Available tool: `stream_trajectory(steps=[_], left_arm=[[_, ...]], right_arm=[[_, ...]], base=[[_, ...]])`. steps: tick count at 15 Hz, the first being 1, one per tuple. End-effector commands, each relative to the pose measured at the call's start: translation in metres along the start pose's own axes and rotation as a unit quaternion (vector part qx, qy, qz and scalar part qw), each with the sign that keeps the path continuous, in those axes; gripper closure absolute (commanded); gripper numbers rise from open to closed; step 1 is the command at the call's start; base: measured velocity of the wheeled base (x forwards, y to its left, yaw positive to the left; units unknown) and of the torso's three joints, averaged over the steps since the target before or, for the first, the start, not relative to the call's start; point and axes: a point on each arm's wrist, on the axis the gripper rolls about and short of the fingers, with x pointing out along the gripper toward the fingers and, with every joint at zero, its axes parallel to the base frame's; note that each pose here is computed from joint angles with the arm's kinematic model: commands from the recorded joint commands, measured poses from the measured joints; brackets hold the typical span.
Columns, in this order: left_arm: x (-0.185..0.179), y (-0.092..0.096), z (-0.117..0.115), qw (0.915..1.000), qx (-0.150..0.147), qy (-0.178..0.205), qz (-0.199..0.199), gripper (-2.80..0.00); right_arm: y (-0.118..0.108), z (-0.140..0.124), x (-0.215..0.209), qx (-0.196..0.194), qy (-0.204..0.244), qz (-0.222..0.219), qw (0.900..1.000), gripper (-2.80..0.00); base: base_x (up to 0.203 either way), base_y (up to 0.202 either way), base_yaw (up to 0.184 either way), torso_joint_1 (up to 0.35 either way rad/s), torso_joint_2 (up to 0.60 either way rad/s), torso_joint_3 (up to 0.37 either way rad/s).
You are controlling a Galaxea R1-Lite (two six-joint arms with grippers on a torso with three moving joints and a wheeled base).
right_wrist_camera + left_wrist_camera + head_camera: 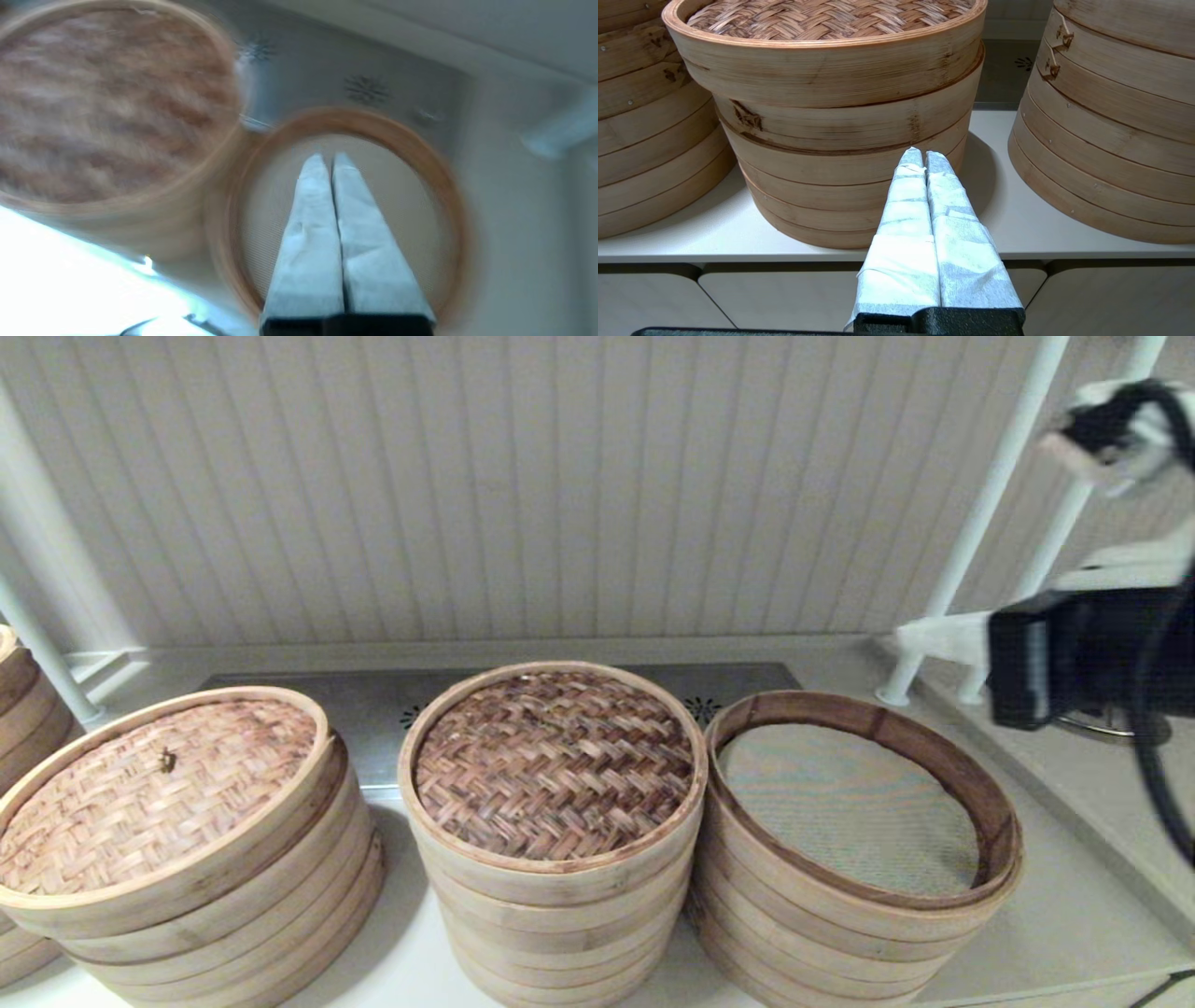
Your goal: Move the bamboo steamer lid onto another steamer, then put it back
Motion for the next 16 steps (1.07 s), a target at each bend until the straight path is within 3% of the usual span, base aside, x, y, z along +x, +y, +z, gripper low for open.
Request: stream_trajectory(steps=[1, 4, 11, 14, 16], left_arm=[[0.0, 0.0, 0.0, 1.0, 0.0, 0.0, 0.0, 0.0], [0.0, 0.0, 0.0, 1.0, 0.0, 0.0, 0.0, 0.0], [0.0, 0.0, 0.0, 1.0, 0.0, -0.001, 0.0, 0.0], [0.0, 0.0, 0.0, 1.0, 0.0, 0.0, 0.0, 0.0], [0.0, 0.0, 0.0, 1.0, 0.0, 0.0, 0.0, 0.0]], right_arm=[[-0.031, -0.026, -0.069, 0.022, -0.049, -0.068, 0.996, 0.0], [-0.041, -0.073, -0.102, 0.033, -0.043, -0.138, 0.989, 0.0], [-0.03, -0.199, -0.122, 0.057, 0.022, -0.231, 0.971, 0.0], [-0.024, -0.234, -0.124, 0.065, 0.021, -0.231, 0.97, 0.0], [-0.019, -0.254, -0.124, 0.076, 0.007, -0.201, 0.977, 0.0]], base=[[0.0, 0.0, 0.0, 0.0, 0.0, 0.0], [0.0, 0.0, 0.0, 0.0, 0.0, 0.0], [0.0, 0.0, 0.0, 0.0, 0.0, 0.0], [0.0, 0.0, 0.0, 0.0, 0.0, 0.0], [0.0, 0.0, 0.0, 0.0, 0.0, 0.0]])
